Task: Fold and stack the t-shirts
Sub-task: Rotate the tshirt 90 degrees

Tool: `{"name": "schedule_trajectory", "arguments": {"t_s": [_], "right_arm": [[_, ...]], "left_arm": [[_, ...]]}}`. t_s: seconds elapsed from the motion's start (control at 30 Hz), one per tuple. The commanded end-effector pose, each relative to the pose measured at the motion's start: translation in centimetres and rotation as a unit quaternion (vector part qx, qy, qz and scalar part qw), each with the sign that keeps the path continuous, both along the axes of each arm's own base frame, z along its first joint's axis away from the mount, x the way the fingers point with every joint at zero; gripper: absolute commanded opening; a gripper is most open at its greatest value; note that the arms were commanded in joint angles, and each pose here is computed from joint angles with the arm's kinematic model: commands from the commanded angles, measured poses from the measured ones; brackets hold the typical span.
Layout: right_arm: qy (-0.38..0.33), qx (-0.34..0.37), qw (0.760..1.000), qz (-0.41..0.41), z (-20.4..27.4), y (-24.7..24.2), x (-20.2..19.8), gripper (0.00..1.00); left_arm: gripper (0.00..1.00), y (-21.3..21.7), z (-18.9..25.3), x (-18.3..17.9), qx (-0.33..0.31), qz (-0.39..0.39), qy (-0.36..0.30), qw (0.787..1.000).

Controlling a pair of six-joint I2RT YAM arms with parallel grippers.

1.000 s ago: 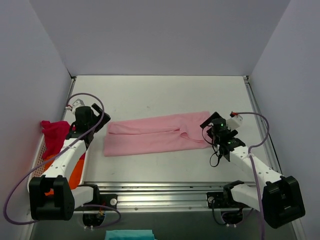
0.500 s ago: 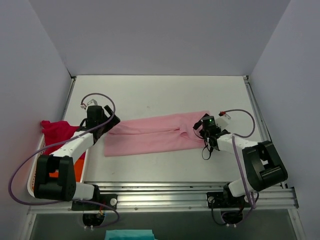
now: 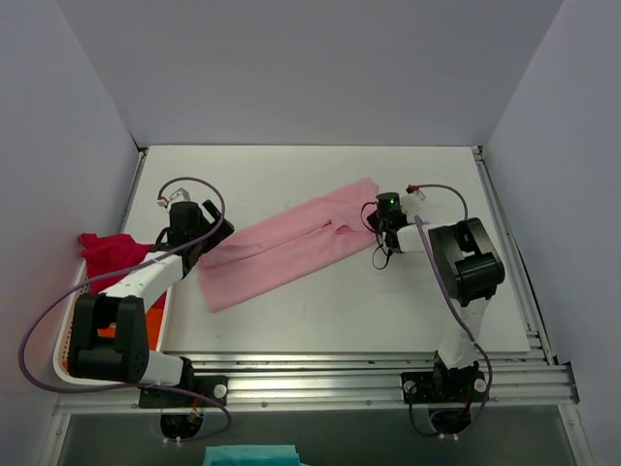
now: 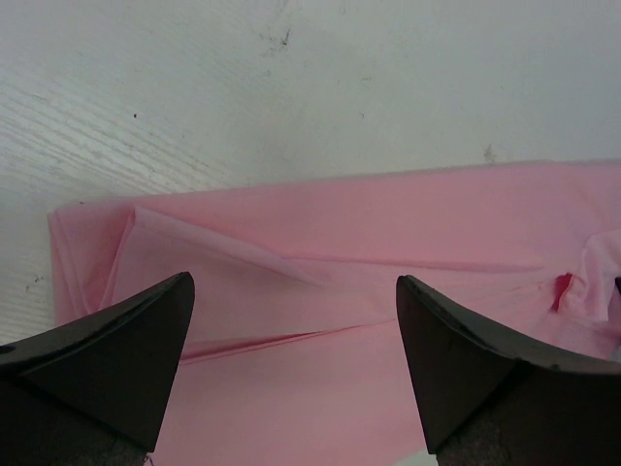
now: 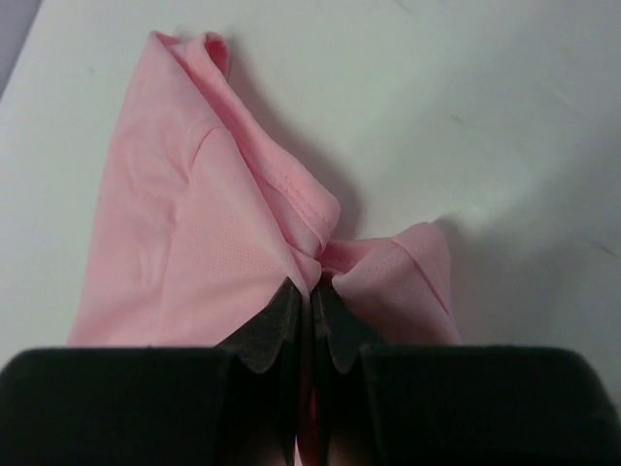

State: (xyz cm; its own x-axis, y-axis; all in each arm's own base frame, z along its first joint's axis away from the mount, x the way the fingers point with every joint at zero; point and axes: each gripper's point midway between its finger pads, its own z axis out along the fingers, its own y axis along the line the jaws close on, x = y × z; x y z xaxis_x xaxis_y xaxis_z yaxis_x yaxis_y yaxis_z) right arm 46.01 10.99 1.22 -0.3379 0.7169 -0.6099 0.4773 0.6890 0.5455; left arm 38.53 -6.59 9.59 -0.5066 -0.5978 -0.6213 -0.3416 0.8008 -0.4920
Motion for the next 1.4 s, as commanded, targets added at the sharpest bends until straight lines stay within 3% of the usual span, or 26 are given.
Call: {"name": "schedule_trajectory", "arguments": {"t_s": [0.0,0.03,0.07,0.13,0.17,0.2,0.23,0.27,0.3,0.4,0.43,0.5,0.53,0.57,0.63,0.7,0.77,0.83,0.87,1.03,1.23,1.37], "right_arm": [[0.033,0.01,0.999,0.009,-1.8,1.3,3.8,0.0],[0.059,0.007,0.998,0.012,-4.2,1.6,4.9,0.0],[0.0,0.025,0.999,0.023,-0.2,3.4,10.2,0.0],[-0.038,0.071,0.993,0.091,-0.9,7.3,14.5,0.01],[-0.08,0.102,0.981,0.145,0.7,10.0,16.5,0.07],[-0.183,0.133,0.95,0.214,7.7,13.4,20.1,0.2],[-0.198,0.176,0.914,0.309,6.4,17.1,19.6,0.56],[-0.215,0.187,0.9,0.331,8.0,18.2,20.2,0.97],[-0.239,0.179,0.891,0.342,10.6,18.6,21.1,1.0],[-0.251,0.127,0.908,0.311,13.8,16.7,20.4,1.0],[-0.253,0.091,0.915,0.3,15.3,15.1,18.5,1.0],[-0.244,0.033,0.941,0.231,16.3,11.9,17.4,1.0],[-0.247,-0.007,0.946,0.21,19.7,10.1,15.7,1.0],[-0.207,-0.058,0.966,0.143,17.7,7.7,14.2,1.0],[-0.155,-0.117,0.976,0.098,18.0,5.1,10.2,1.0],[-0.14,-0.147,0.978,0.049,19.9,3.6,6.8,1.0],[-0.104,-0.145,0.983,0.037,17.3,3.3,3.4,1.0],[-0.098,-0.128,0.986,0.047,17.1,4.8,0.2,1.0],[-0.074,-0.111,0.99,0.044,14.5,5.2,-1.9,1.0],[-0.051,-0.057,0.984,0.158,9.6,15.3,-9.1,1.0],[0.003,-0.031,0.966,0.256,3.8,23.6,-15.4,1.0],[0.026,-0.015,0.957,0.287,1.0,26.0,-18.3,0.99]], "left_arm": [[0.94,0.3,3.7,1.8,0.005,0.0,-0.058,0.998],[0.94,0.4,3.9,1.9,0.008,0.001,-0.06,0.998],[0.94,0.7,4.2,2.1,0.014,0.007,-0.063,0.998],[0.94,0.9,4.3,2.1,0.019,0.009,-0.062,0.998],[0.94,1.1,4.3,2.2,0.021,0.014,-0.062,0.998],[0.94,1.1,4.1,2.2,0.021,0.013,-0.061,0.998],[0.94,1.1,3.9,2.2,0.02,0.012,-0.058,0.998],[0.94,1.1,3.8,2.3,0.021,0.013,-0.057,0.998],[0.94,1.0,3.7,2.4,0.02,0.01,-0.054,0.998],[0.94,0.9,3.6,2.2,0.02,0.008,-0.052,0.998],[0.94,0.9,3.7,2.2,0.021,0.008,-0.053,0.998],[0.94,1.1,4.3,2.1,0.022,0.011,-0.062,0.998],[0.94,1.1,4.5,2.0,0.022,0.012,-0.065,0.998],[0.93,1.2,4.7,1.9,0.024,0.015,-0.066,0.997],[0.93,1.4,5.5,1.7,0.026,0.019,-0.076,0.997],[0.94,1.6,6.1,1.6,0.03,0.023,-0.083,0.996],[0.94,1.8,6.5,1.5,0.031,0.028,-0.088,0.995],[0.93,1.7,6.4,1.5,0.03,0.025,-0.087,0.995],[0.94,1.7,6.4,1.5,0.029,0.024,-0.087,0.996],[0.94,1.5,5.6,1.4,0.027,0.021,-0.077,0.996],[0.94,1.6,5.2,1.0,0.026,0.022,-0.073,0.997],[0.94,2.3,5.1,-0.1,0.031,0.028,-0.065,0.997]]}}
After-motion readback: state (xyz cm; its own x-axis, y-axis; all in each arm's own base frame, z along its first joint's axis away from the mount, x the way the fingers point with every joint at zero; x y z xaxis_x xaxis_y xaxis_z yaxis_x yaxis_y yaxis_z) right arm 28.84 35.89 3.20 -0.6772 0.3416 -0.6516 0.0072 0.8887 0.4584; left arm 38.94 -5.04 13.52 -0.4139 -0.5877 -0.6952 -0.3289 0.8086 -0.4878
